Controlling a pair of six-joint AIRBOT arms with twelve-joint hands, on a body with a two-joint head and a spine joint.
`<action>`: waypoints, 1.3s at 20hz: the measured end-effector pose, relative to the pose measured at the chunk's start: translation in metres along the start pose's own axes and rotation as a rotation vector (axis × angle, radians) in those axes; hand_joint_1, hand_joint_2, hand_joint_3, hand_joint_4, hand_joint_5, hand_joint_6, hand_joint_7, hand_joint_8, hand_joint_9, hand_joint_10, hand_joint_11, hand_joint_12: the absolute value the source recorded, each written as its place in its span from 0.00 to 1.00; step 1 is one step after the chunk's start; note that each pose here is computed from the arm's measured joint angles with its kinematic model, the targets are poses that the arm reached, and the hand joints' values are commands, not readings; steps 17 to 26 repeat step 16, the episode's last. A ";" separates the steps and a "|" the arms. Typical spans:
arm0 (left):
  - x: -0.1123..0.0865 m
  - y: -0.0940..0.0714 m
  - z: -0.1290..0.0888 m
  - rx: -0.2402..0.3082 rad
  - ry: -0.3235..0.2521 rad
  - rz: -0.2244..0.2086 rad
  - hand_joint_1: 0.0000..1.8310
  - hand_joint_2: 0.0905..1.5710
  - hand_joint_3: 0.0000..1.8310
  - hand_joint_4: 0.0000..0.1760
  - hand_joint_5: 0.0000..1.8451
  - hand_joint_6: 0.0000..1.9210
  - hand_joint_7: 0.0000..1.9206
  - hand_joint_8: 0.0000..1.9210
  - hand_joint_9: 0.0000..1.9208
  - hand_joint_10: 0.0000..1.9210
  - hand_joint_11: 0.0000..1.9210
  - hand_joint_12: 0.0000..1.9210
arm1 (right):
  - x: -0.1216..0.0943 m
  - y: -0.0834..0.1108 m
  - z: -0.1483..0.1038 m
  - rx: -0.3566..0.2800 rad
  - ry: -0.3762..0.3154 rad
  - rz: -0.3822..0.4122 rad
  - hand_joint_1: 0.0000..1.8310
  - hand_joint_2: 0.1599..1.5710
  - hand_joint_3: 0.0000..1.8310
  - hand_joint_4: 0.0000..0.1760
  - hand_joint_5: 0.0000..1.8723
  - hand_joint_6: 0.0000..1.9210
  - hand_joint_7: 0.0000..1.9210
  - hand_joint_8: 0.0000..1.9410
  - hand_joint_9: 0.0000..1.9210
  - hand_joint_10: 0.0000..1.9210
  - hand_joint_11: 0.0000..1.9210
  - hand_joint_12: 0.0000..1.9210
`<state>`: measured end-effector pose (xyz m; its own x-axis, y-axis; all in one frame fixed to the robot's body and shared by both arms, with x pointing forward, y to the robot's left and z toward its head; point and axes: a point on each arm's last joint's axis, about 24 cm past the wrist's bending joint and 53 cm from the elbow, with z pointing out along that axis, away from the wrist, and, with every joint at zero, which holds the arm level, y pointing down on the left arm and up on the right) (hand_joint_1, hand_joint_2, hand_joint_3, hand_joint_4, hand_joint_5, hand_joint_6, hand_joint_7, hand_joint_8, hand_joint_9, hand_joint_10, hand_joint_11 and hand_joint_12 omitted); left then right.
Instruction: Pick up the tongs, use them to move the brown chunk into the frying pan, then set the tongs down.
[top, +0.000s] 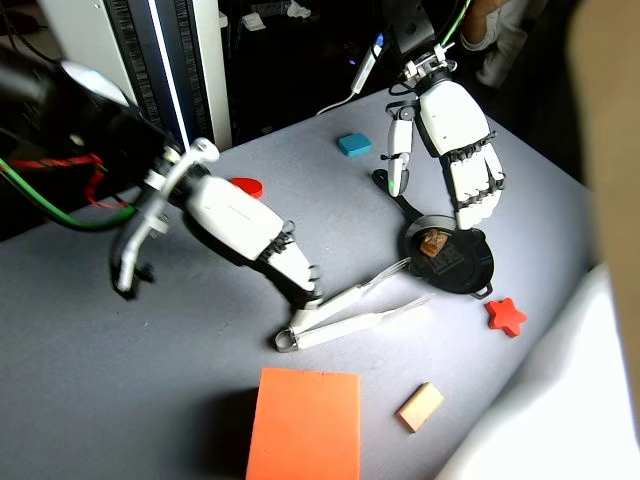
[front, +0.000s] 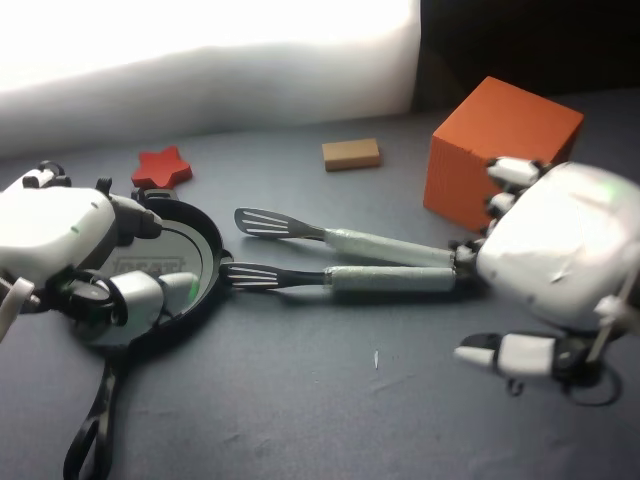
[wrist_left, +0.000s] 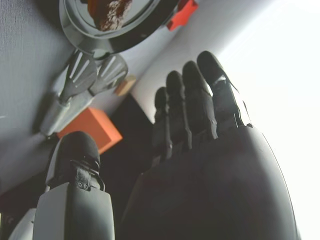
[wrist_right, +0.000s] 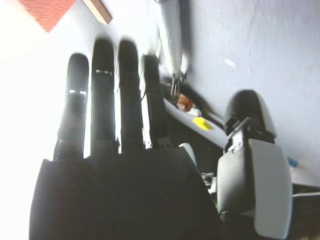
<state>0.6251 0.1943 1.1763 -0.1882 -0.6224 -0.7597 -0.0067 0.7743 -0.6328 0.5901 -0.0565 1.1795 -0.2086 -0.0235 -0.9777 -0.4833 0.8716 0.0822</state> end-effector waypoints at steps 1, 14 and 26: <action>-0.004 -0.005 0.001 0.013 -0.009 0.004 0.22 0.83 0.00 0.00 0.49 0.04 0.52 0.13 0.39 0.37 0.14 0.78 | -0.009 -0.001 -0.010 -0.011 0.005 0.028 0.16 0.75 0.00 0.00 0.43 0.50 0.46 0.59 0.35 0.81 0.22 0.99; 0.002 -0.021 -0.001 0.050 0.019 0.007 0.30 0.94 0.00 0.00 0.55 1.00 0.57 1.00 0.57 1.00 0.51 1.00 | -0.063 -0.016 -0.052 -0.157 0.014 0.286 0.25 0.97 0.05 0.00 0.57 1.00 0.66 0.99 0.66 1.00 0.63 1.00; 0.001 -0.022 -0.001 0.052 0.016 0.013 0.30 0.94 0.00 0.00 0.56 1.00 0.56 1.00 0.56 1.00 0.50 1.00 | -0.064 -0.007 -0.050 -0.189 0.016 0.284 0.24 0.96 0.05 0.00 0.57 1.00 0.65 1.00 0.66 1.00 0.63 1.00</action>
